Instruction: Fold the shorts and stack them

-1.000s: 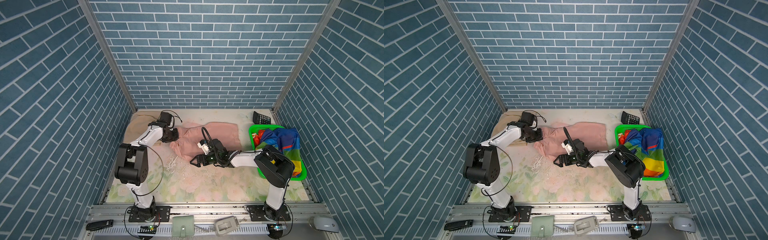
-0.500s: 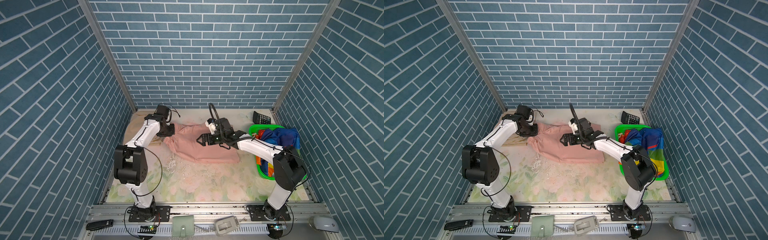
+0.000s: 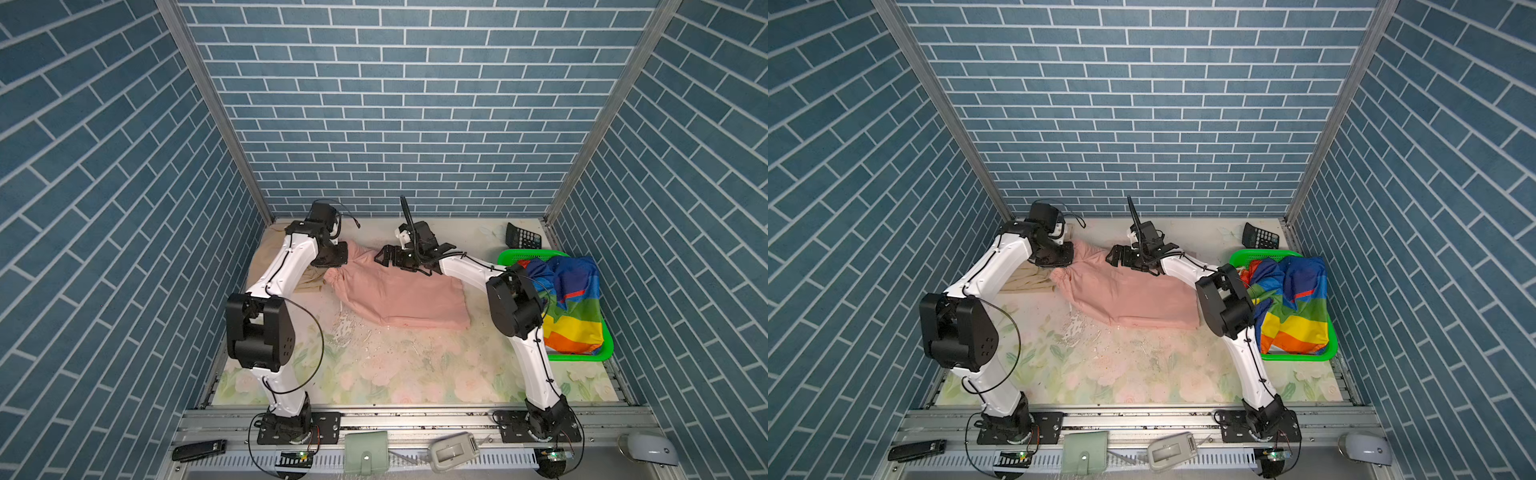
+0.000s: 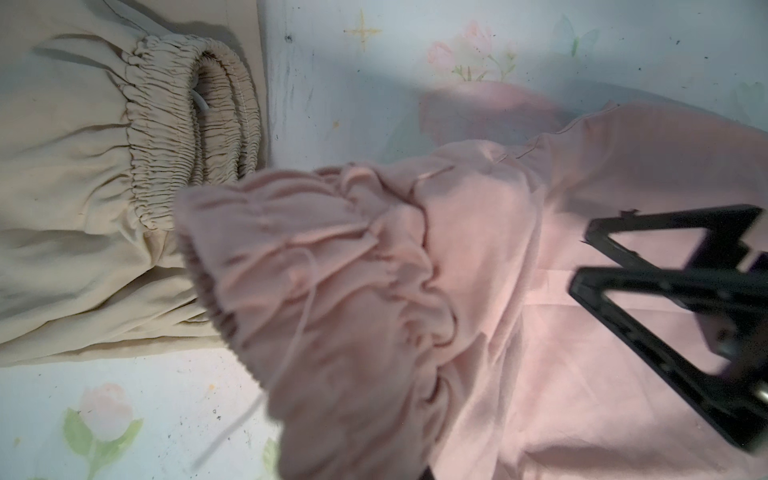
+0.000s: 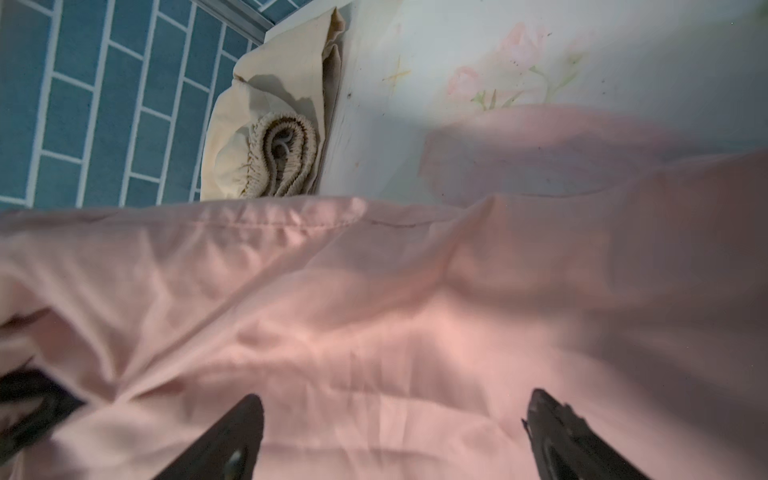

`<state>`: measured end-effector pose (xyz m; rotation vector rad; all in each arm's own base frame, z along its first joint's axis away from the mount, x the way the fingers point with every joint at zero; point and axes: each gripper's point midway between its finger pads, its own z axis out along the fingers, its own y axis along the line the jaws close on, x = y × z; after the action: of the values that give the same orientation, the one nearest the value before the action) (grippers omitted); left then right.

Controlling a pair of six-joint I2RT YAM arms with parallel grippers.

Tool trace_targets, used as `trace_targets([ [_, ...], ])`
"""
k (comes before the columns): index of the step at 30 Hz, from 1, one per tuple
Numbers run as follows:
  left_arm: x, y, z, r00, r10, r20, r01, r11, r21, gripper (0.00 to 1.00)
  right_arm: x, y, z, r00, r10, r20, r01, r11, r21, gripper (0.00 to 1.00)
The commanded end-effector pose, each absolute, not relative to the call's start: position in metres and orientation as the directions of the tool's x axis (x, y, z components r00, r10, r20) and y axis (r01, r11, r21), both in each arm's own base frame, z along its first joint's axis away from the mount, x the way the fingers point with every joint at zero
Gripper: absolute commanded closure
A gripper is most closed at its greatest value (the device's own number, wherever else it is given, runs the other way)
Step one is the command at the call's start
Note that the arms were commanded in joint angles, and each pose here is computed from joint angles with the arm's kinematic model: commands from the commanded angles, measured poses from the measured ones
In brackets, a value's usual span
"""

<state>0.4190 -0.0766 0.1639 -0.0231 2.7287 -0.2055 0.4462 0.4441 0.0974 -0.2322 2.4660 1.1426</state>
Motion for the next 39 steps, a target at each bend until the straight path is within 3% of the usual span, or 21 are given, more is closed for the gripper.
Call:
trace_targets([
  [1, 0.416, -0.081, 0.179, -0.911, -0.041, -0.409, 0.035, 0.984, -0.175, 1.00, 0.466, 0.466, 0.102, -0.923, 0.123, -0.365, -0.234, 0.575, 0.784, 0.01],
  [11, 0.410, -0.095, 0.181, -0.914, -0.010, -0.405, 0.073, 0.979, -0.188, 1.00, 0.524, 0.493, 0.094, -0.903, 0.237, -0.359, -0.190, 0.530, 0.826, 0.01],
  [19, 0.400, -0.080, 0.172, -0.934, 0.055, -0.353, 0.082, 0.995, -0.062, 1.00, 0.536, 0.463, 0.166, -0.874, 0.259, -0.411, -0.238, 0.509, 0.827, 0.01],
  [28, 0.398, -0.035, 0.185, -0.941, 0.096, -0.324, 0.059, 0.991, 0.124, 1.00, 0.473, 0.348, 0.188, -0.892, 0.117, -0.435, -0.250, 0.676, 0.694, 0.01],
  [34, 0.400, -0.038, 0.187, -0.946, 0.077, -0.315, 0.053, 0.995, 0.083, 1.00, 0.421, 0.287, 0.156, -0.905, 0.053, -0.421, -0.227, 0.779, 0.585, 0.01],
  [39, 0.406, -0.068, 0.189, -0.950, 0.094, -0.297, 0.078, 0.995, 0.064, 1.00, 0.398, 0.270, 0.134, -0.921, 0.060, -0.386, -0.194, 0.787, 0.586, 0.01],
])
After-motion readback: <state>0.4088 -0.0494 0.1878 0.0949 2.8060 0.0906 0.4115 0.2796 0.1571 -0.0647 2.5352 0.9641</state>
